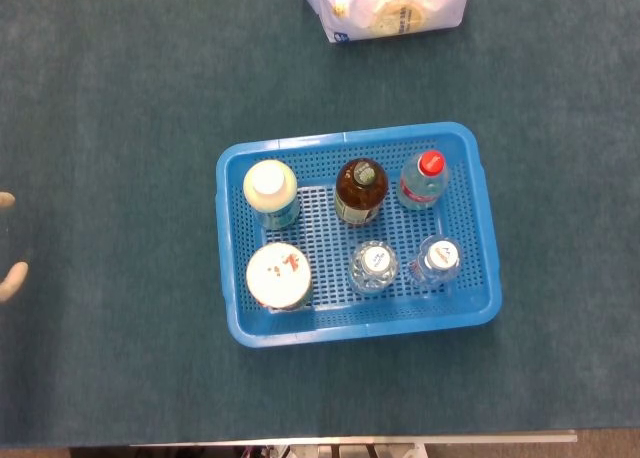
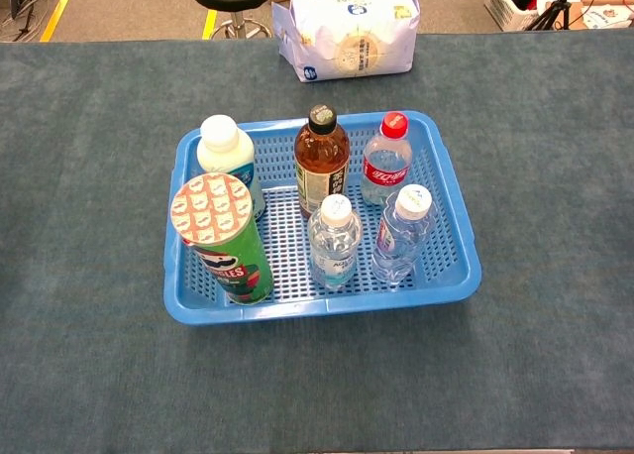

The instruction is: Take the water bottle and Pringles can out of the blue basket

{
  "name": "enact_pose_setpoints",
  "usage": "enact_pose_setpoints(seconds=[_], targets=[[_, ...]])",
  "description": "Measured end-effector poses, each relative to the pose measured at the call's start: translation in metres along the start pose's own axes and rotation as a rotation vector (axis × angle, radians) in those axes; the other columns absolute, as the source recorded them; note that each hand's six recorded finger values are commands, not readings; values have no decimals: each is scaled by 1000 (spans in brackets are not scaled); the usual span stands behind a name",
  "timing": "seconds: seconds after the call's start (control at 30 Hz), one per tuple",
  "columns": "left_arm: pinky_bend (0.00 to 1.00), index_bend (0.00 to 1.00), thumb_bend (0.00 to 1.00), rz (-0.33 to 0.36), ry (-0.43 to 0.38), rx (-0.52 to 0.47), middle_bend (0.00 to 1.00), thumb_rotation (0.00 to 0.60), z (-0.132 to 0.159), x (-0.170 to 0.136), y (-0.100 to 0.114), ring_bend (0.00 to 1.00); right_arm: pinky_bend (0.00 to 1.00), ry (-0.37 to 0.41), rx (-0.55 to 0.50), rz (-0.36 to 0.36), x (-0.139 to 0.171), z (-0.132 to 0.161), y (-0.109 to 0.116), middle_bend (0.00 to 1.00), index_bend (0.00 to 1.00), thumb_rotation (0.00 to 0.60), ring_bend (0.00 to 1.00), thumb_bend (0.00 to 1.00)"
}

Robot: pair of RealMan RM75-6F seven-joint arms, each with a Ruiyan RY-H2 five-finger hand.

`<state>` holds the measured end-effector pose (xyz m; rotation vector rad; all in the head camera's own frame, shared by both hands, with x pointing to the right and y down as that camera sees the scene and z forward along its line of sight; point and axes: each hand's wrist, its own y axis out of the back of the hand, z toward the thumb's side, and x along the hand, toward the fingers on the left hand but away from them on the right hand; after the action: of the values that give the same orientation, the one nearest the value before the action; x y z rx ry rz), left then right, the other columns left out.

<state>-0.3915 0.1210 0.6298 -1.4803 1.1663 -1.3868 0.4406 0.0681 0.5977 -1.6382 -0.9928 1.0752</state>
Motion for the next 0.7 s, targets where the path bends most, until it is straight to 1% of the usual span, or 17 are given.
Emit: enact_pose_setpoints(seconds=[0.17, 0.33, 0.53, 0.7], targets=[[336, 283, 184, 3, -11, -5, 258, 600, 3, 0, 0, 181, 332, 78, -19, 41, -5, 22, 6, 276, 267, 600, 239, 0], [336, 283, 184, 1, -5, -8, 258, 600, 2, 0, -2, 181, 332, 148, -18, 78, -12, 41, 12, 276, 267, 600, 239, 0], [336, 283, 184, -8, -11, -7, 258, 600, 2, 1, -4, 181, 337, 205, 3, 122, -19, 58, 11, 276, 267, 600, 239, 0], [336, 283, 184, -7, -12, -14, 258, 600, 1, 1, -4, 181, 377, 251, 26, 169, -25, 71, 6, 277, 267, 600, 239, 0]])
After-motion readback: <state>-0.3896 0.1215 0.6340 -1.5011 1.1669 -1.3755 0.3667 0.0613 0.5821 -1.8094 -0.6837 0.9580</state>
